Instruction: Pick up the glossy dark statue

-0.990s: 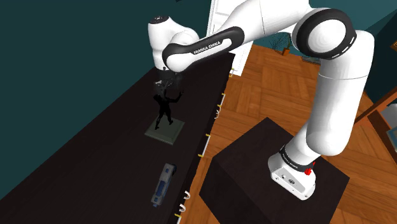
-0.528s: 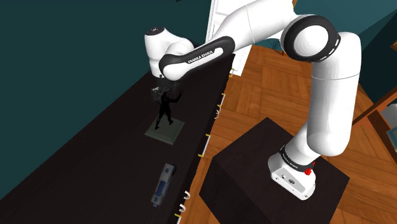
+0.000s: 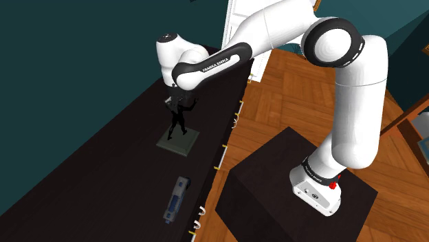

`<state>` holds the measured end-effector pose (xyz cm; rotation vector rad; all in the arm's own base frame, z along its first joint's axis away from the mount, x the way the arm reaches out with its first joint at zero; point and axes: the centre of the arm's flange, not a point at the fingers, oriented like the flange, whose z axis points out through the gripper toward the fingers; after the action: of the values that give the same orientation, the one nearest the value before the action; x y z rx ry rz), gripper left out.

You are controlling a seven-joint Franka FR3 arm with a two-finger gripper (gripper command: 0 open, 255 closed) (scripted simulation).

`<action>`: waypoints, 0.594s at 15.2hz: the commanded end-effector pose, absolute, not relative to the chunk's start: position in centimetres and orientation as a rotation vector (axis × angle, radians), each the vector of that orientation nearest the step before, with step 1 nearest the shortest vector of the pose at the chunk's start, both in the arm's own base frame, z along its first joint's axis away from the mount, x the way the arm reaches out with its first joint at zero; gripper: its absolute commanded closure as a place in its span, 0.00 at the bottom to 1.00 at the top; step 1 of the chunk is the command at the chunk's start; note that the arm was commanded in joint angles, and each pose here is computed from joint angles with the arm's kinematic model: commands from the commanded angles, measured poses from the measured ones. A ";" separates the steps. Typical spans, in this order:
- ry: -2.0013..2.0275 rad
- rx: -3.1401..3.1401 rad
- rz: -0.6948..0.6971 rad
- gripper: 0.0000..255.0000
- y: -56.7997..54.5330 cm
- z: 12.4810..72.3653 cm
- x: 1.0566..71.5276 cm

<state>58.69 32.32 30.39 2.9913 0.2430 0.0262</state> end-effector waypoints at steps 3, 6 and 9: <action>0.243 2.991 0.024 1.00 32.3 30.2 58.7; 0.243 2.991 0.024 1.00 32.2 30.8 58.8; 0.243 2.991 0.024 1.00 32.2 32.4 58.8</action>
<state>58.80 32.25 31.78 2.9906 0.2423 0.0222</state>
